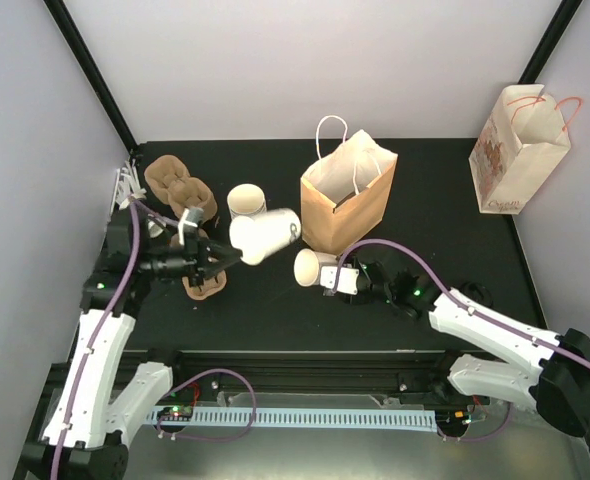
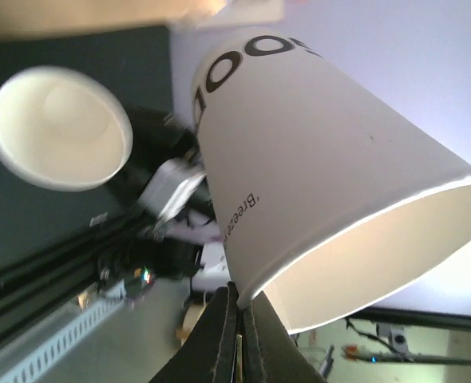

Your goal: Pack the takeout coffee

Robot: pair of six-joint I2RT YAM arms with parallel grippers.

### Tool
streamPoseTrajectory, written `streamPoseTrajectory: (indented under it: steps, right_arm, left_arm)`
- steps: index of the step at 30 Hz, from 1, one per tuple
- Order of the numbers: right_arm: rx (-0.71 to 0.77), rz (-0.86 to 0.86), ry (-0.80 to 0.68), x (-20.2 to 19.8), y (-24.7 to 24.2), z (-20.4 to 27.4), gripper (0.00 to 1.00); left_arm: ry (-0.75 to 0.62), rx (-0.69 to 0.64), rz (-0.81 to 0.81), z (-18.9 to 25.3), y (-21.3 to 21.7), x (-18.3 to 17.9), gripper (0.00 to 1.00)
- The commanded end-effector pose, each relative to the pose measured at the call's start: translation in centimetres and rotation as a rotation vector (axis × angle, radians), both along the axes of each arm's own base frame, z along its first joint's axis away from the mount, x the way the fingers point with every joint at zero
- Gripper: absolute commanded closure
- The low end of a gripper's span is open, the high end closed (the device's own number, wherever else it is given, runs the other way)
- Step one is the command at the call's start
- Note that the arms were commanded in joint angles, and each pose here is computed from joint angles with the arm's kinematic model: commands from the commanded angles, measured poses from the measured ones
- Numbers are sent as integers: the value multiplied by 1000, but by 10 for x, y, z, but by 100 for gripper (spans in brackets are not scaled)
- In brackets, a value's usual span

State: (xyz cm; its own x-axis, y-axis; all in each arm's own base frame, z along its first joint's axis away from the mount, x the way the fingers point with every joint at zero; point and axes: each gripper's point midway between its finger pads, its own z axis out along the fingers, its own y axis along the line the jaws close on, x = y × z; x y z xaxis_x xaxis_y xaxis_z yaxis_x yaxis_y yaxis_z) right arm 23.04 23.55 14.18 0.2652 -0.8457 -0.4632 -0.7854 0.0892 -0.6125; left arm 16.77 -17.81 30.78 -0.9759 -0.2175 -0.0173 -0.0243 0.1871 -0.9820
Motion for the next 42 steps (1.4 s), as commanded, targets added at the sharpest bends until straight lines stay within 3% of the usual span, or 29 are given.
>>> streamPoseTrajectory:
  steps: [1, 4, 10, 17, 21, 26, 35, 42]
  right_arm:
    - [107, -3, 26, 3, 16, 9, 43]
    - [195, -12, 40, 5, 26, 17, 44]
    - [416, -38, 125, -1, 42, 22, 45]
    - [647, -36, 227, -13, 53, 25, 47]
    - [761, -19, 279, -20, 57, 28, 46]
    - [767, 18, 315, -28, 62, 16, 46]
    - [797, 11, 307, -31, 57, -2, 47]
    - [799, 17, 311, -35, 61, -13, 47]
  left_arm:
    - [-280, 98, 130, 64, 20, 7, 98]
    - [-299, 293, 293, 55, 45, 21, 98]
    - [-153, 737, 621, -7, 123, 32, 98]
    - [134, 1009, 708, -89, 170, 31, 98]
    - [212, 1151, 814, -107, 204, 28, 99]
    - [307, 1159, 894, -127, 233, 31, 98]
    - [484, 891, 787, -197, 226, 51, 98]
    - [575, 727, 732, -224, 225, 51, 98]
